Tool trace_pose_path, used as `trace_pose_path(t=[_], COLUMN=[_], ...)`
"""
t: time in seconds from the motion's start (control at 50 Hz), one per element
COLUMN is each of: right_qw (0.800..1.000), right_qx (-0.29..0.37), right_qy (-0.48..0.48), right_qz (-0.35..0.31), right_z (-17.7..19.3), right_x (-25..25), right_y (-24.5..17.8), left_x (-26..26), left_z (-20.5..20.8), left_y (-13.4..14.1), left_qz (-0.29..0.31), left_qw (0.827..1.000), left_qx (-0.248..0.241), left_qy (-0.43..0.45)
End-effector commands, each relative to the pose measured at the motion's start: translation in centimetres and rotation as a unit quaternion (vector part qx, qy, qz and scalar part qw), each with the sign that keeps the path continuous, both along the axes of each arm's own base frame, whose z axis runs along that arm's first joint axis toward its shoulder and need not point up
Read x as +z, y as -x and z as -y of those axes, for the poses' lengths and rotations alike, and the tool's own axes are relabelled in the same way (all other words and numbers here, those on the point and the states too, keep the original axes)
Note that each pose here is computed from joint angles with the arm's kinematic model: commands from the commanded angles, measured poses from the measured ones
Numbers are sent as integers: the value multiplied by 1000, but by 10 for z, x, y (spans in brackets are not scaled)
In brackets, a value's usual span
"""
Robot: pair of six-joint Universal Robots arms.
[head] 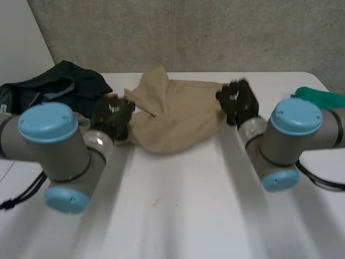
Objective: Fold the laundry.
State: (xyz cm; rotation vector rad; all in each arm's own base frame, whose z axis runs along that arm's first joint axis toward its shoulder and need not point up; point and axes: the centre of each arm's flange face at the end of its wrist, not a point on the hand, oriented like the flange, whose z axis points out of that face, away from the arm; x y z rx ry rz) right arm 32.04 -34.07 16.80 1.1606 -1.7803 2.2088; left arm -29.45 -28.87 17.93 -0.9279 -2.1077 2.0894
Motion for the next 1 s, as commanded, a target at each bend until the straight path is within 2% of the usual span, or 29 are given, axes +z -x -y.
trace_pose_path(t=[0.02,0.12,0.14,0.22,0.24,0.32,0.38,0.42,0.46,0.54,0.58,0.64,0.68,0.7,0.78,0.9,1.0], right_qw=[991,972,962,932,927,904,899,898,898,915,934,953,963,965,976,987,985], right_qx=[1,9,12,12,11,25,35,39,41,31,9,-29,-61,-72,-118,-132,-139], right_qy=[-116,-182,-208,-263,-269,-287,-286,-286,-286,-258,-232,-211,-190,-182,-116,4,69], right_qz=[-73,-148,-178,-248,-260,-314,-330,-331,-331,-308,-271,-214,-182,-175,-141,-92,-78], right_z=[-45,-89,-104,-136,-141,-166,-177,-180,-181,-166,-142,-104,-80,-74,-38,17,49], right_x=[-11,18,24,33,36,37,38,37,37,43,43,33,30,29,33,21,0], right_y=[23,44,52,76,81,98,103,104,103,98,89,76,68,66,56,30,15], left_x=[9,19,21,19,16,17,30,36,46,53,51,49,47,45,35,10,-10], left_z=[-52,-92,-100,-138,-154,-185,-203,-204,-191,-153,-132,-79,-56,-25,26,78,112], left_y=[-30,-48,-51,-68,-72,-77,-74,-73,-66,-44,-33,-4,5,18,37,58,73], left_qz=[84,138,151,229,258,291,283,279,264,228,215,180,168,153,132,115,97], left_qw=[995,984,980,951,935,905,901,905,922,950,959,974,978,981,983,983,980], left_qx=[-6,-21,-25,-68,-97,-156,-199,-204,-196,-180,-171,-137,-115,-85,-48,-31,-20], left_qy=[-60,-113,-125,-197,-224,-269,-264,-249,-206,-117,-73,23,54,88,116,140,175])
